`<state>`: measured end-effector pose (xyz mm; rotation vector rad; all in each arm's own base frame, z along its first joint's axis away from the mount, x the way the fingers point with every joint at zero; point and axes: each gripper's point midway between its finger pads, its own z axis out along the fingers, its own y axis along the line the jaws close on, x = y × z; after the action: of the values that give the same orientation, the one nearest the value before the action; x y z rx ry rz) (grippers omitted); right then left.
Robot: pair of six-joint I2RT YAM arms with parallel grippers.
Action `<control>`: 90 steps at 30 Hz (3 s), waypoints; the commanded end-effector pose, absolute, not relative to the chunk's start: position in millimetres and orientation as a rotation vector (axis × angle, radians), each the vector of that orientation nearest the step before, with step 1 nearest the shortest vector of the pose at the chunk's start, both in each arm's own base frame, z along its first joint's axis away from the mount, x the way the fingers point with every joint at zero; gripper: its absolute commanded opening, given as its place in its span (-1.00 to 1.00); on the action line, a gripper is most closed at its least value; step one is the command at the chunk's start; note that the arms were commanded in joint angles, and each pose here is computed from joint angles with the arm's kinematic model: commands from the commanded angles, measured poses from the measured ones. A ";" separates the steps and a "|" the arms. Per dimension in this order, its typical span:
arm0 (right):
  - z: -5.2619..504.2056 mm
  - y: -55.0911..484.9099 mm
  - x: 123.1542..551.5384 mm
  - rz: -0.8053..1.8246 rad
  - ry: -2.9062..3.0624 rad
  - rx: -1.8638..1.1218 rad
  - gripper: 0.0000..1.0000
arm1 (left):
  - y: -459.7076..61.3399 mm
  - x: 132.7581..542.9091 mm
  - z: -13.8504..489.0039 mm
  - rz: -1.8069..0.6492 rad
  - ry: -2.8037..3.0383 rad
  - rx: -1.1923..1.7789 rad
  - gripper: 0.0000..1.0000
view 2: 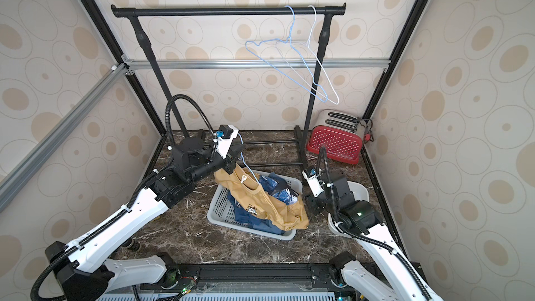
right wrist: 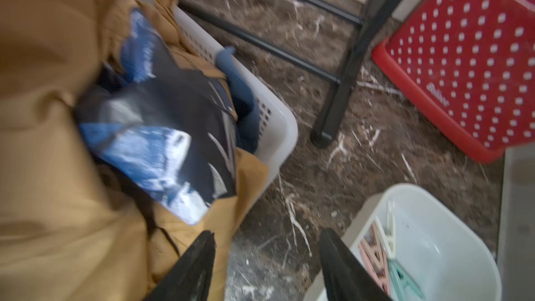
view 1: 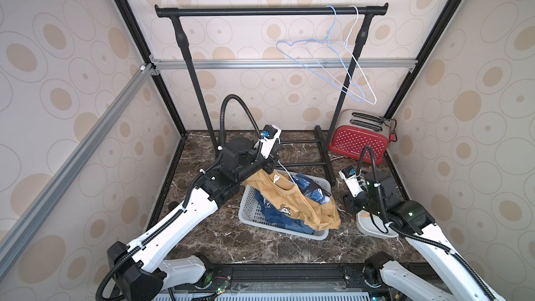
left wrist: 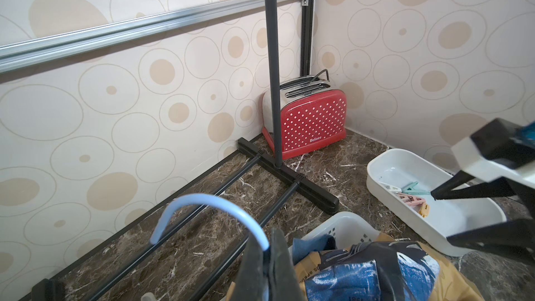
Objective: Remove the clothespins securing t-shirts to the hanger
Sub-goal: Adjust the hanger, then remove the clothespin from the hanger.
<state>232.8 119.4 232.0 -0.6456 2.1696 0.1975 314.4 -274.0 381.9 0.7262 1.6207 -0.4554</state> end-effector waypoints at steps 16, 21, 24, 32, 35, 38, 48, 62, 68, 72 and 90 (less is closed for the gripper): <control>378.2 277.4 272.7 0.820 1.718 -0.715 0.21 | -306.2 327.7 433.8 -0.284 1.575 0.686 -1.00; 379.4 295.9 287.7 0.883 1.676 -0.698 0.01 | -302.7 325.3 440.3 -0.290 1.569 0.675 -1.00; 383.2 305.6 293.1 0.923 1.649 -0.699 -0.12 | -302.4 323.6 440.5 -0.297 1.569 0.675 -1.00; 380.5 321.9 309.2 0.962 1.659 -0.689 -0.43 | -297.7 320.1 441.5 -0.299 1.567 0.669 -1.00; 380.3 324.6 312.3 0.959 1.645 -0.691 -0.59 | -294.7 317.5 442.7 -0.297 1.562 0.667 -1.00; 380.4 326.5 315.4 0.958 1.641 -0.689 -0.77 | -291.9 315.6 443.1 -0.295 1.558 0.664 -1.00; 377.8 322.5 317.8 0.909 1.661 -0.696 -1.00 | -283.4 310.8 440.9 -0.288 1.555 0.651 -0.35; 384.0 292.7 281.4 0.610 1.626 -1.055 -1.00 | -218.3 249.2 423.8 -0.235 1.531 0.998 0.57; 381.2 285.5 245.8 0.531 1.464 -1.349 -1.00 | -198.0 214.0 390.2 -0.175 1.494 1.237 0.75; 380.1 279.8 225.1 0.496 1.352 -1.481 -1.00 | -202.4 199.8 362.2 -0.171 1.458 1.428 0.80; 374.8 263.1 196.5 0.404 1.295 -1.703 -1.00 | -226.2 223.7 308.3 -0.113 1.383 1.676 0.76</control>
<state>206.0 265.2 367.8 -1.6585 1.3591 0.4186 225.3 -220.6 303.5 1.6391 1.4402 -0.0860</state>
